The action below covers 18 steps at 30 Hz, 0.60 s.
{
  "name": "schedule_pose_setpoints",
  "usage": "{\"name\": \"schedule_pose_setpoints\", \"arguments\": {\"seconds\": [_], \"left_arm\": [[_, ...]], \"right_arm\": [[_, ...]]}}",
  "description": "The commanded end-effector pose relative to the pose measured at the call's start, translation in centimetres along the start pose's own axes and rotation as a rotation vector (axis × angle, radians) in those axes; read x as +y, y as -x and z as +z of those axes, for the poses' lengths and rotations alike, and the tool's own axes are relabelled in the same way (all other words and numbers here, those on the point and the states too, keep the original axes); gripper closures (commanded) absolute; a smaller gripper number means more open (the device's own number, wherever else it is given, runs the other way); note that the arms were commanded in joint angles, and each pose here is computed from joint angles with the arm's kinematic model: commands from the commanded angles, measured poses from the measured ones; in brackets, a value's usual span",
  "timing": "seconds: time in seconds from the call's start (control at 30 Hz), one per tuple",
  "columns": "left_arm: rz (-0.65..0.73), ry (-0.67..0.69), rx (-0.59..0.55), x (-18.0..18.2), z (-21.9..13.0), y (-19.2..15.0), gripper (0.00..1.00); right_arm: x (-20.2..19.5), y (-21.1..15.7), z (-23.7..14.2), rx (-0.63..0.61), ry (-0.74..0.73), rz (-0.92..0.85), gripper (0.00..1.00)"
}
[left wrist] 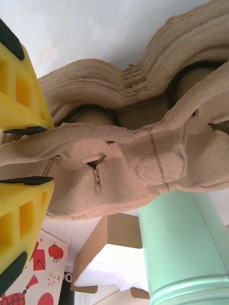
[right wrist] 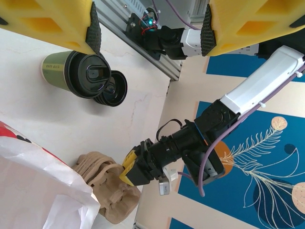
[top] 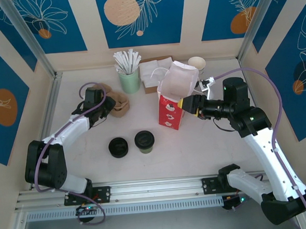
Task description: Pack the takeout coffee
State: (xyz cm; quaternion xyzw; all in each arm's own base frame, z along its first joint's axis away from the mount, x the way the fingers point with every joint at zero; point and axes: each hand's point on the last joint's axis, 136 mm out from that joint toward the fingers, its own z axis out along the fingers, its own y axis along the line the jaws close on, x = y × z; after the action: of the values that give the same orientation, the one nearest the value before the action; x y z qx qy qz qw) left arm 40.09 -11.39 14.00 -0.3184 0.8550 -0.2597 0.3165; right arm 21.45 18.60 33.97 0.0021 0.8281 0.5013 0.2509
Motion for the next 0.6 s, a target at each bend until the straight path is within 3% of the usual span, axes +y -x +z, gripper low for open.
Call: {"name": "schedule_pose_setpoints", "arguments": {"seconds": [0.0, 0.57], "left_arm": [[-0.029, -0.029, -0.023, -0.6, 0.0, 0.9, 0.72], [-0.066, -0.079, -0.04, -1.6, -0.3, 1.3, 0.9]], "right_arm": [[0.1, -0.8, -0.3, 0.023, 0.015, -0.002, 0.4], [-0.4, -0.7, -0.6, 0.016, 0.008, 0.02, 0.4]]}}
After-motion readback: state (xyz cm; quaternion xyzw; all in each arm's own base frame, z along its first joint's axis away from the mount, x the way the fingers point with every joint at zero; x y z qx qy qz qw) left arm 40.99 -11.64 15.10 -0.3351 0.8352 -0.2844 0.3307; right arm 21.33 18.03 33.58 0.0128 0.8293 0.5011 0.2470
